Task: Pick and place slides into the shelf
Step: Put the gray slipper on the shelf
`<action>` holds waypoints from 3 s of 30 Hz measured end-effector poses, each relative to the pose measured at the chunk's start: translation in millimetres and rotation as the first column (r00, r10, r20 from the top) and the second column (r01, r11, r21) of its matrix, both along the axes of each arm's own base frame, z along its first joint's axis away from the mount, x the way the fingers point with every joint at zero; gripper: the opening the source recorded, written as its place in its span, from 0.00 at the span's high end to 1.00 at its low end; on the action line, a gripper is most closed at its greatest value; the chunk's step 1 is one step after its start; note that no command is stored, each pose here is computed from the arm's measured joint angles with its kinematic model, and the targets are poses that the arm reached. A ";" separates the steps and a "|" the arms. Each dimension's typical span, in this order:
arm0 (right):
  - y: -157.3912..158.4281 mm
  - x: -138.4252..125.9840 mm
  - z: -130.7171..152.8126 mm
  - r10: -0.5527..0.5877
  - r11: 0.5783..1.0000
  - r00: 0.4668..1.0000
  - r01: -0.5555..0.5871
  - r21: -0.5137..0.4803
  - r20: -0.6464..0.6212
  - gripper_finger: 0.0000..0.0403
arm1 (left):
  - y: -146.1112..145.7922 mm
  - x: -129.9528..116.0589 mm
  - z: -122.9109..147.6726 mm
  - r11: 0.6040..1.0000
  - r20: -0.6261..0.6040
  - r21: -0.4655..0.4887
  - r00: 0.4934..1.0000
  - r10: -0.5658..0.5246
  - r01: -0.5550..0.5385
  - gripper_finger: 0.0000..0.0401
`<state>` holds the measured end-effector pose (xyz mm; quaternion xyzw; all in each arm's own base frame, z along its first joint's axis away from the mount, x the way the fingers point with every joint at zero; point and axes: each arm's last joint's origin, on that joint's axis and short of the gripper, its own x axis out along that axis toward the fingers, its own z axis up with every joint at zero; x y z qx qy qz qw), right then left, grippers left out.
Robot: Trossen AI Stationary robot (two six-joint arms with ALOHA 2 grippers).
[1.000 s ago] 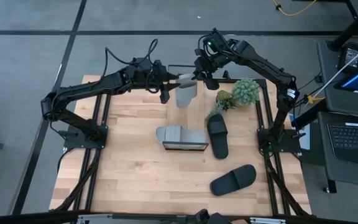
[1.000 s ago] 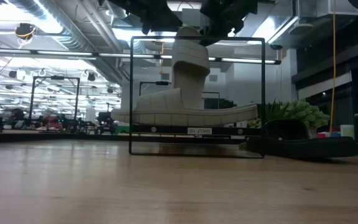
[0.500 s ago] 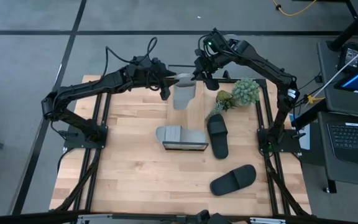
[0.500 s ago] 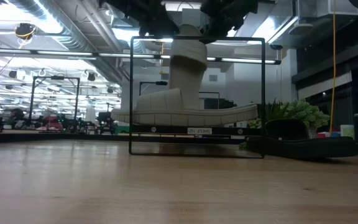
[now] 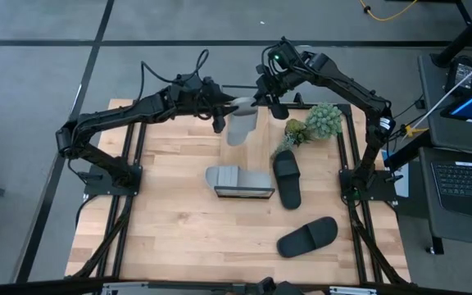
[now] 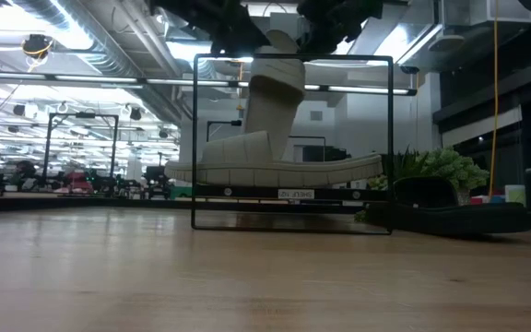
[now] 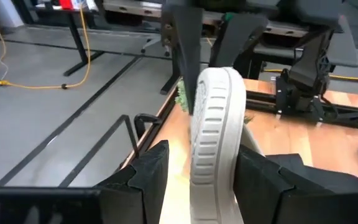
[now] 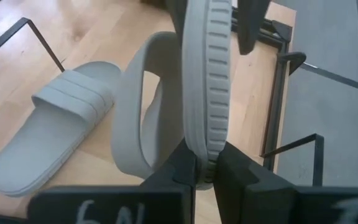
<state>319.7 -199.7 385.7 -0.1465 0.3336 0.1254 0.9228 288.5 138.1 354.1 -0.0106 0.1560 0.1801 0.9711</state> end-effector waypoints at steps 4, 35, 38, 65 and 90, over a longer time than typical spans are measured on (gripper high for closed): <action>0.7 0.4 0.0 0.012 1.000 1.000 -0.012 -0.004 0.003 0.92 | -0.9 2.0 7.1 0.997 0.074 0.015 0.994 -0.076 0.075 0.61; 2.6 4.3 1.0 0.037 0.999 0.999 -0.037 -0.022 0.031 0.92 | 9.2 9.1 -2.4 0.989 0.028 0.094 0.993 -0.118 0.115 0.91; 1.4 6.0 2.8 0.013 1.000 0.999 -0.012 -0.016 0.048 0.91 | 9.6 8.0 -1.3 0.991 0.026 0.105 0.996 -0.085 0.082 0.91; -19.2 5.0 16.0 -0.217 0.974 0.965 0.224 -0.035 0.147 0.75 | 12.0 -41.0 41.4 0.960 0.113 0.237 0.986 0.122 -0.146 0.91; -7.1 10.8 10.6 -0.312 0.950 0.948 0.313 -0.011 0.063 0.99 | -19.5 -118.1 -20.3 0.955 0.578 0.057 0.789 0.206 -0.291 0.91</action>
